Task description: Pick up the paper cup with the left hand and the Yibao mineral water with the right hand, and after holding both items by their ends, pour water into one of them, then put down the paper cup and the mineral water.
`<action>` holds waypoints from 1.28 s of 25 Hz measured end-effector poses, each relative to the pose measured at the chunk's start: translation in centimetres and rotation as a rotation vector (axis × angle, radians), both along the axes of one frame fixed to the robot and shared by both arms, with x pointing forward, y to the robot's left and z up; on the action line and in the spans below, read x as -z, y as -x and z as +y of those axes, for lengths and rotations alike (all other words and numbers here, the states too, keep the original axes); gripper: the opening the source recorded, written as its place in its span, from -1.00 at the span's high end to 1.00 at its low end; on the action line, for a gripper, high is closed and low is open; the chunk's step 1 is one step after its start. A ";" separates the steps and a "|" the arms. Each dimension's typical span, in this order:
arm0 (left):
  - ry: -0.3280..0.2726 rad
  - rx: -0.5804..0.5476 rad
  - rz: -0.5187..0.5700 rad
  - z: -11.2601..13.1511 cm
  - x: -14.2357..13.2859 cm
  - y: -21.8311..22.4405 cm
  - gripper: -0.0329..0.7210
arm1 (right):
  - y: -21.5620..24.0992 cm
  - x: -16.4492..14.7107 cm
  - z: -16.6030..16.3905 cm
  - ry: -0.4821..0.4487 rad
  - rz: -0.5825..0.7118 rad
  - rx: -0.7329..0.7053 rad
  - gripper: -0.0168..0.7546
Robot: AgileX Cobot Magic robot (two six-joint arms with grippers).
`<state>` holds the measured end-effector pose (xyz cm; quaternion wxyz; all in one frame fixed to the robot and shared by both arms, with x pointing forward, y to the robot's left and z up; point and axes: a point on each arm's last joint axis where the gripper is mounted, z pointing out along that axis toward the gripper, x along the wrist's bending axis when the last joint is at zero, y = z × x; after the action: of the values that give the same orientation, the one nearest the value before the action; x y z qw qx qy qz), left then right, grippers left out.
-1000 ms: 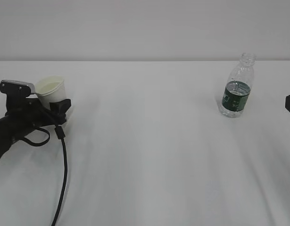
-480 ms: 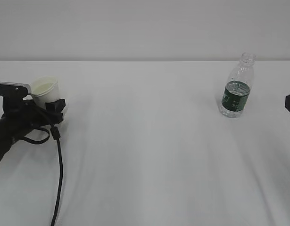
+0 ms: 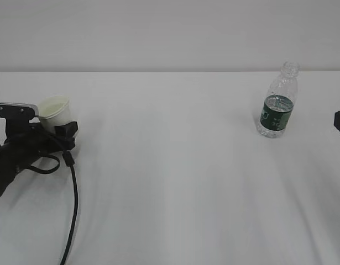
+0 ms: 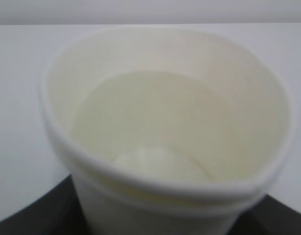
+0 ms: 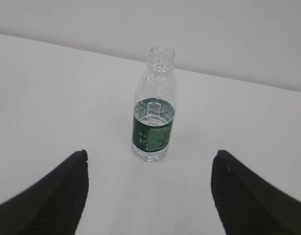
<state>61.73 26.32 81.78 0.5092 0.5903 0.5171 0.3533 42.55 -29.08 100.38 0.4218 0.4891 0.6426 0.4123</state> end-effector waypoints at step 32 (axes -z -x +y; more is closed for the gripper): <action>-0.041 -0.006 -0.028 0.2 -1.0 0.4 -0.65 | 0.1 0.1 0.2 0.005 0.010 -0.025 -0.58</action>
<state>61.31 26.49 82.81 0.5031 0.5941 0.5042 0.3738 42.49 -28.88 100.28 0.4146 0.4819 0.6518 0.4137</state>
